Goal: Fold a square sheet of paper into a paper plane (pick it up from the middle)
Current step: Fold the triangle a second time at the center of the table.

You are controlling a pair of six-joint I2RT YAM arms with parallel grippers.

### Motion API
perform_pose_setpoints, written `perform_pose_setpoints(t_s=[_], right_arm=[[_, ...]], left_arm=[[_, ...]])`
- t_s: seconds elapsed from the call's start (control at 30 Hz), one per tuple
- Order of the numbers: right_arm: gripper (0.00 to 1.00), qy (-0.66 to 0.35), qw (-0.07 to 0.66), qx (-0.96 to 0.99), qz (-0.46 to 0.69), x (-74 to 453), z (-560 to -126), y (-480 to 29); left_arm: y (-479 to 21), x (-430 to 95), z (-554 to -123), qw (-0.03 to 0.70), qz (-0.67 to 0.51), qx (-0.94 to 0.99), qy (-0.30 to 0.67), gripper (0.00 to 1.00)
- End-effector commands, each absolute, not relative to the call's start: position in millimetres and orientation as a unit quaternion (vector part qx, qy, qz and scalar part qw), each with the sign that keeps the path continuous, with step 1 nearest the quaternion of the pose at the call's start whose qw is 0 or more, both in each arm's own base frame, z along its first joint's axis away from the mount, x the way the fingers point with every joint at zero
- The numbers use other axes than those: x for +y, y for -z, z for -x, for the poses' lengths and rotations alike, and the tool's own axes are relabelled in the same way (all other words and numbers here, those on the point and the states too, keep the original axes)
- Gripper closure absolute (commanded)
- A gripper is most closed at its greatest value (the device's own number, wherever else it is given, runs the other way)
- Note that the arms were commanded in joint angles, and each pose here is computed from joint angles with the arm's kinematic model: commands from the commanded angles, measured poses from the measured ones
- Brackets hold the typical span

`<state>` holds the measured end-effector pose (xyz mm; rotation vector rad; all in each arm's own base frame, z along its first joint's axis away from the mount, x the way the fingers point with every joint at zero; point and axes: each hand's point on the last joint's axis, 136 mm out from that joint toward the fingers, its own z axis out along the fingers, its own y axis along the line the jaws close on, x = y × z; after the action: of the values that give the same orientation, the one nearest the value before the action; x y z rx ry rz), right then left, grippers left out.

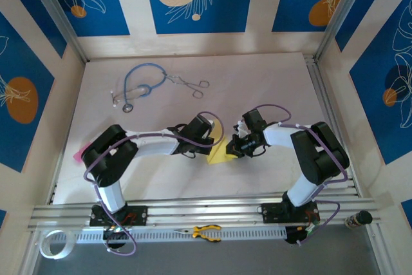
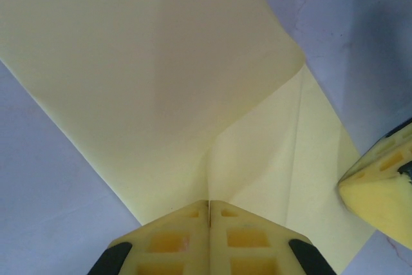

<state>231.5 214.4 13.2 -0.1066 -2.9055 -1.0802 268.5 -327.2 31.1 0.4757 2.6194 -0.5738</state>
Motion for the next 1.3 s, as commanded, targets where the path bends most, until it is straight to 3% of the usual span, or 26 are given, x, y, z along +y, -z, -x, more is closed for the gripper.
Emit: perform_pose_setpoints(t_s=[0.0,1.27], right_arm=[[1.0,0.322,0.046,-0.945,0.044,207.7,-221.3,0.4],[1.0,0.319,0.048,-0.945,0.048,205.0,-220.6,3.0]], left_arm=[[-26.8,-322.2,-275.6,0.207,-0.17,0.945,0.189,0.95],[-27.4,-325.5,-281.0,0.218,-0.194,0.938,0.185,0.93]])
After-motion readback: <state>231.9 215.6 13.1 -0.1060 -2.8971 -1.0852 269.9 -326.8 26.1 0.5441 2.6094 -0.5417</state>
